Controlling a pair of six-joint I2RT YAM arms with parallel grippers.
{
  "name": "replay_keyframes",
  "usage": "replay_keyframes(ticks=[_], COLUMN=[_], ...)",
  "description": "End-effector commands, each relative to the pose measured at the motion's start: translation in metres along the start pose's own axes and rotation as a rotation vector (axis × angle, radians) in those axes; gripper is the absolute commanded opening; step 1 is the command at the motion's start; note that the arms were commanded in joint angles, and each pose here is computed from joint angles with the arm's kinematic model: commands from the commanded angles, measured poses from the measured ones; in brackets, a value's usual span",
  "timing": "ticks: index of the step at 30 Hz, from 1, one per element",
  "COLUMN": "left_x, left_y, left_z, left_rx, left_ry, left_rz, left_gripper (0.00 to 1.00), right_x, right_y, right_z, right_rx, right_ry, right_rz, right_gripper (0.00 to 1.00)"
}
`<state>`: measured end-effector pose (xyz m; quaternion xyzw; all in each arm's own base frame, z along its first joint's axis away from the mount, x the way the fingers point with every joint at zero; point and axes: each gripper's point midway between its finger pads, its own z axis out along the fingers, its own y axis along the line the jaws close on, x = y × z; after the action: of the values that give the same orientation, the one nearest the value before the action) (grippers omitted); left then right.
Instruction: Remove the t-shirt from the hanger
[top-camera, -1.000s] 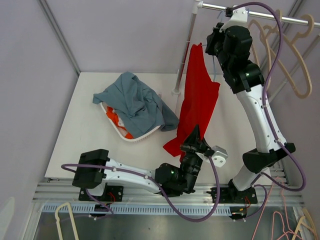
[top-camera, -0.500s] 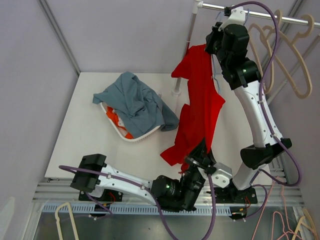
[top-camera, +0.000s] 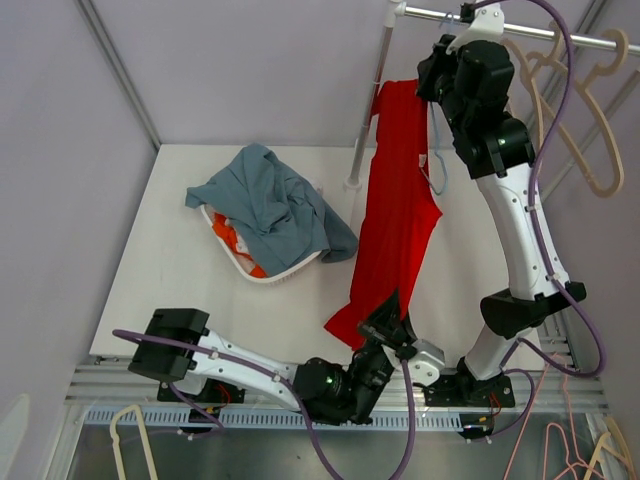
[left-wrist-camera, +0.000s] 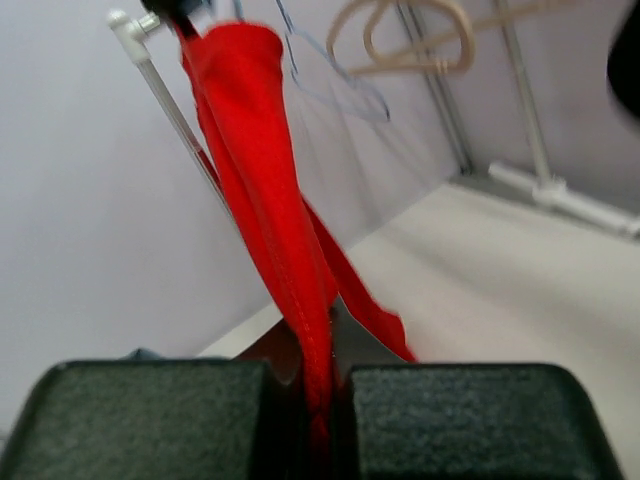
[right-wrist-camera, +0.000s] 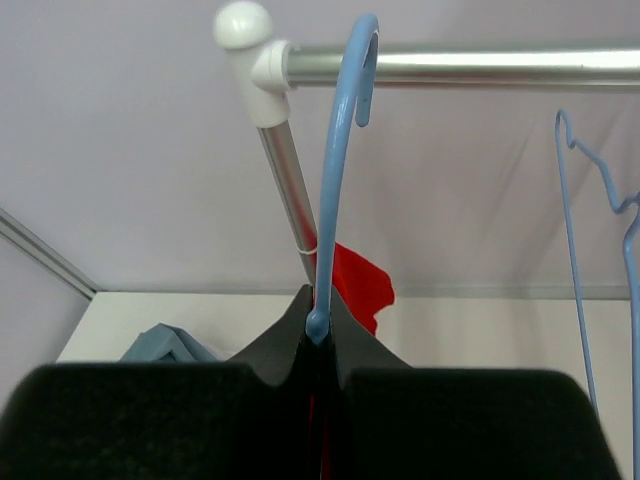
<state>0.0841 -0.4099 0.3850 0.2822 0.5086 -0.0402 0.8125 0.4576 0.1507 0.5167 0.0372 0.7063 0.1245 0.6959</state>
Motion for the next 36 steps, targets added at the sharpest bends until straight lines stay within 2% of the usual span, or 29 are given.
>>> replay_keyframes(ticks=[1, 6, 10, 16, 18, 19, 21, 22, 23, 24, 25, 26, 27, 29, 30, 31, 33, 36], left_x=[0.020, 0.067, 0.083, 0.075, 0.071, 0.085, 0.079, 0.118, 0.115, 0.115, 0.142, 0.141, 0.141, 0.131, 0.128, 0.109, 0.107, 0.064], left_y=[0.019, 0.032, 0.083, 0.152, 0.178, 0.181, 0.188, 0.176, 0.163, 0.172, 0.186, 0.194, 0.209, 0.236, 0.241, 0.265, 0.279, 0.334], left_z=[-0.024, -0.023, 0.014, 0.065, 0.087, 0.100, 0.122, 0.129, 0.145, 0.148, 0.147, 0.150, 0.148, 0.147, 0.148, 0.151, 0.151, 0.159], left_rx=[-0.059, -0.111, -0.280, -0.495, -0.561, -0.544, -0.523, -0.410, -0.330, -0.298, -0.299, -0.314, -0.372, -0.420, -0.406, -0.431, -0.400, -0.427], left_ry=[-0.005, 0.083, 0.120, 0.118, 0.114, 0.169, 0.147, 0.305, 0.275, 0.300, 0.381, 0.373, 0.371, 0.349, 0.345, 0.303, 0.322, 0.233], left_rz=[-0.293, -0.296, -0.268, -0.211, -0.238, -0.142, -0.279, -0.116, -0.356, -0.431, -0.416, -0.440, -0.411, -0.355, -0.356, -0.403, -0.397, -0.457], left_gripper=[0.01, 0.01, 0.01, 0.01, 0.01, 0.01, 0.01, 0.01, 0.01, 0.01, 0.01, 0.01, 0.01, 0.01, 0.01, 0.01, 0.01, 0.01], right_x=[-0.069, -0.080, -0.077, -0.048, -0.050, -0.043, -0.042, -0.046, -0.048, -0.058, -0.063, -0.062, -0.074, -0.073, -0.077, -0.073, -0.072, -0.070], right_y=[-0.005, -0.005, -0.006, -0.007, -0.009, -0.012, -0.017, -0.020, -0.021, -0.025, -0.027, -0.028, -0.028, -0.028, -0.026, -0.025, -0.022, -0.014], right_z=[-0.019, -0.044, -0.073, -0.110, -0.131, -0.140, -0.159, -0.166, -0.171, -0.180, -0.183, -0.182, -0.185, -0.178, -0.173, -0.163, -0.149, -0.122], right_rx=[-0.001, -0.021, -0.044, -0.075, -0.084, -0.080, -0.078, -0.074, -0.071, -0.063, -0.058, -0.054, -0.063, -0.058, -0.060, -0.057, -0.056, -0.072], right_ry=[-0.185, -0.183, -0.137, -0.008, 0.006, 0.040, 0.058, 0.049, 0.042, 0.004, -0.017, -0.025, -0.076, -0.087, -0.107, -0.099, -0.107, -0.125], right_rz=[0.023, 0.035, 0.070, 0.087, 0.084, 0.077, 0.067, 0.066, 0.062, 0.064, 0.064, 0.061, 0.057, 0.049, 0.042, 0.036, 0.027, 0.012], right_gripper=[0.00, 0.00, 0.00, 0.00, 0.00, 0.00, 0.00, 0.00, 0.00, 0.00, 0.00, 0.00, 0.00, 0.00, 0.00, 0.00, 0.00, 0.00])
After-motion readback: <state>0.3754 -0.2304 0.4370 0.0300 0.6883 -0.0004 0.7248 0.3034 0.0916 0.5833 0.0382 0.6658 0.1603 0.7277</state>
